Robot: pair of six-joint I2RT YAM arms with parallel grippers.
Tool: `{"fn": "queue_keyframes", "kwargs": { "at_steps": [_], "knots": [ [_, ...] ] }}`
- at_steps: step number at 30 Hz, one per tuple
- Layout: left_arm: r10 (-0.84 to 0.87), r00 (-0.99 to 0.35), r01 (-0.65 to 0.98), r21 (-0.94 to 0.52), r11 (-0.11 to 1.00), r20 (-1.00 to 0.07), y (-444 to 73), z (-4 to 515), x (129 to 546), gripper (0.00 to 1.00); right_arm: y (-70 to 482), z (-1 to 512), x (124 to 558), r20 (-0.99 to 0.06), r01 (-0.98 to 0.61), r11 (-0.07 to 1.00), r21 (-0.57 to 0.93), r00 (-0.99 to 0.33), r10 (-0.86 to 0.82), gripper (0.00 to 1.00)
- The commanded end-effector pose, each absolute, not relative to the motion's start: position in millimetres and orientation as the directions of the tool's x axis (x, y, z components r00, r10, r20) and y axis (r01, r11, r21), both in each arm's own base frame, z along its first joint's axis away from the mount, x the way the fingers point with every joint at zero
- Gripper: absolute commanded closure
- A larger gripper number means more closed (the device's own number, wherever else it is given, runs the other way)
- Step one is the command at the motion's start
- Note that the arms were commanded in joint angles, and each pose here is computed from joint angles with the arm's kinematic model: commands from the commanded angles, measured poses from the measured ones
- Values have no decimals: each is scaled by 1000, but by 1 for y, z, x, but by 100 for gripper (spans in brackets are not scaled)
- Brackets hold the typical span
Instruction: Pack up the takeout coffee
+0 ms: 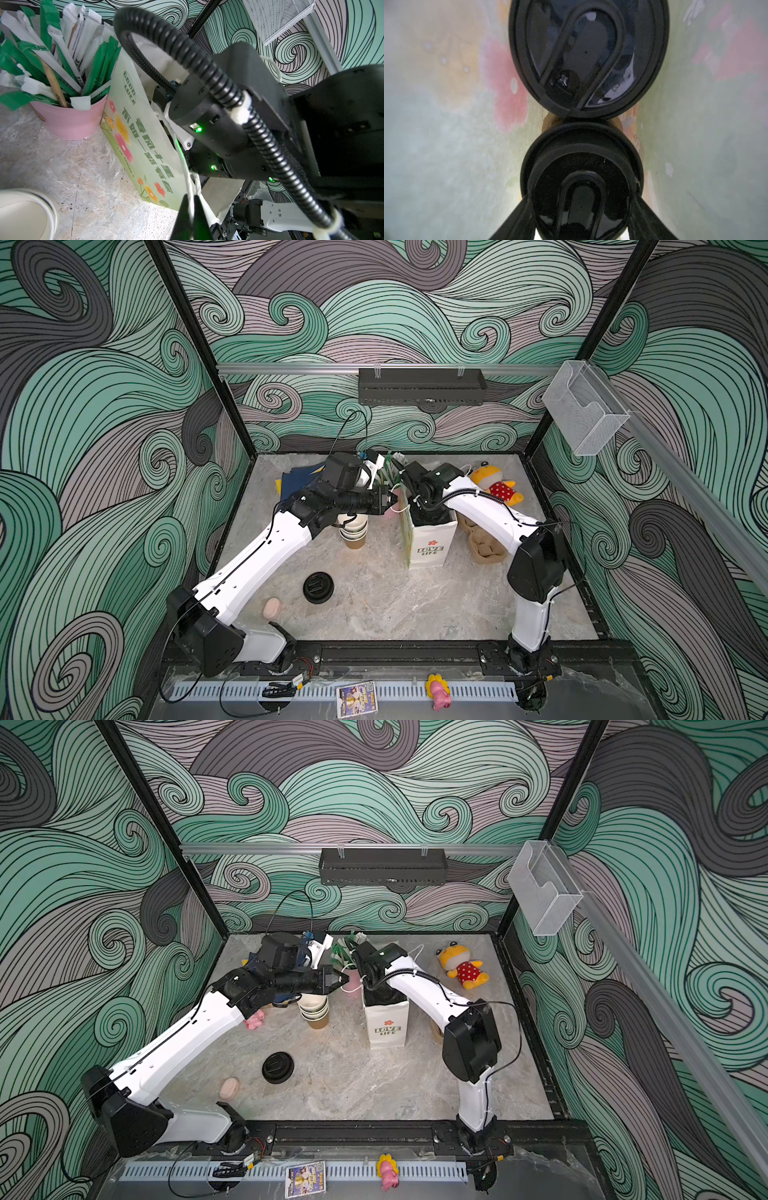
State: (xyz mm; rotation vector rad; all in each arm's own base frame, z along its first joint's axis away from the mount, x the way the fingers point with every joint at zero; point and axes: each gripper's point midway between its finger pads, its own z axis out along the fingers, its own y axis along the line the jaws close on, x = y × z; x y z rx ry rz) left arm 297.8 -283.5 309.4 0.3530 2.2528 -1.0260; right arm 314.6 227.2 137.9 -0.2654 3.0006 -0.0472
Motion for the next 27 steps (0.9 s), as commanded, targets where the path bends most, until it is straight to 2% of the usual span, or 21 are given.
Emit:
{"fn": "queue_keyframes", "kwargs": {
  "at_steps": [1, 17, 27],
  "knots": [
    [-9, -745, 507, -575, 643, -667, -285, 323, 297, 100, 211, 79, 313, -2, -144, 978, -153, -989, -145, 52],
    [-15, -747, 502, -580, 642, -664, -284, 322, 298, 100, 204, 89, 313, -2, -143, 984, -101, -990, -144, 50],
    [-20, -746, 502, -582, 640, -666, -285, 323, 298, 100, 213, 122, 321, -78, -147, 988, -45, -986, -150, 47]
  ]
}}
